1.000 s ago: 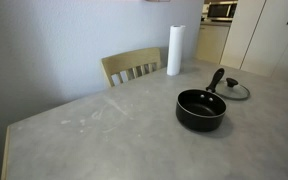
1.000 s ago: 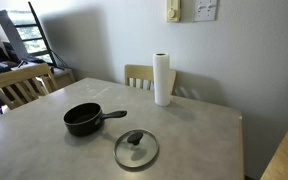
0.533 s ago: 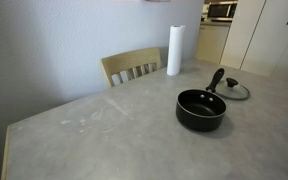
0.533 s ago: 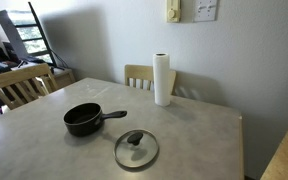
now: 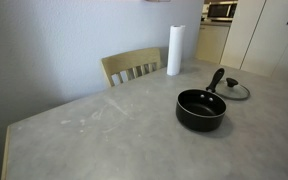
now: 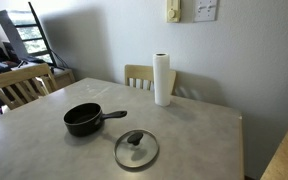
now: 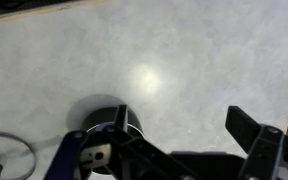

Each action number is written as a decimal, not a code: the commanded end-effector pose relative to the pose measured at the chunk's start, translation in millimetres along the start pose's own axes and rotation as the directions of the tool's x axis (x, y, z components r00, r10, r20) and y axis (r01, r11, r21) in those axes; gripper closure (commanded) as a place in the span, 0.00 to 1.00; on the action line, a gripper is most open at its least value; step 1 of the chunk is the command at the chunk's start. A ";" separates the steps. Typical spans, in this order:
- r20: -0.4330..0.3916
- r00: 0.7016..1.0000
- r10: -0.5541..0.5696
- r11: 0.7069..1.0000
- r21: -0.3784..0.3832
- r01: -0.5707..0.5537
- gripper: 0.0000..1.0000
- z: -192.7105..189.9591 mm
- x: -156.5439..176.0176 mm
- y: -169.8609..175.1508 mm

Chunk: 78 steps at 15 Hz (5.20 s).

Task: Cover the pot with the lid on the table

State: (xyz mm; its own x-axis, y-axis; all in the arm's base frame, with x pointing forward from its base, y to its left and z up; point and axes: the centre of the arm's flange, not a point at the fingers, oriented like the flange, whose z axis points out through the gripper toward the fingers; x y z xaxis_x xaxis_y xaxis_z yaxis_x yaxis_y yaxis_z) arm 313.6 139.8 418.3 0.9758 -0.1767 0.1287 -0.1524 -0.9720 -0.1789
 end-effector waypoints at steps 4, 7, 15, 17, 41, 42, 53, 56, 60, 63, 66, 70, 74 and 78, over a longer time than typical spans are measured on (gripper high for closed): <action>-0.039 0.996 0.076 0.997 -0.017 -0.077 0.00 -3.4 34.2 58.9; -0.057 0.994 0.096 0.995 -0.027 -0.097 0.00 -7.6 45.9 88.4; -0.177 0.928 0.329 0.943 -0.002 -0.334 0.00 -8.5 81.7 182.1; -0.173 0.930 0.324 0.945 0.007 -0.328 0.00 -22.3 75.4 171.5; -0.023 1.000 -0.017 0.993 -0.114 0.014 0.00 47.0 162.0 325.2; -0.006 1.000 -0.023 0.994 -0.108 0.022 0.00 54.6 164.9 332.2; -0.037 0.997 0.069 0.975 -0.208 -0.075 0.00 86.5 155.8 326.2; -0.071 0.986 0.148 0.954 -0.252 -0.161 0.00 107.4 165.3 330.7; -0.069 0.972 0.225 0.941 -0.244 -0.235 0.00 135.0 173.6 336.6; -0.067 0.964 0.257 0.939 -0.220 -0.265 0.00 151.1 182.6 340.6; -0.077 0.953 0.293 0.937 -0.175 -0.302 0.00 157.9 200.4 346.2; -0.088 0.938 0.335 0.928 -0.144 -0.345 0.00 164.4 226.8 358.4; -0.059 0.931 0.360 0.920 -0.144 -0.365 0.00 176.3 240.9 377.2; -0.020 0.922 0.386 0.914 -0.126 -0.385 0.00 191.2 245.2 385.9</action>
State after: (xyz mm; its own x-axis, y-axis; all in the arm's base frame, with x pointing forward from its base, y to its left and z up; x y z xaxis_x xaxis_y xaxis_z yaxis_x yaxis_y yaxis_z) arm 512.7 -237.2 206.9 0.8352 -0.5396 0.1060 -0.5361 -0.8419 -0.0610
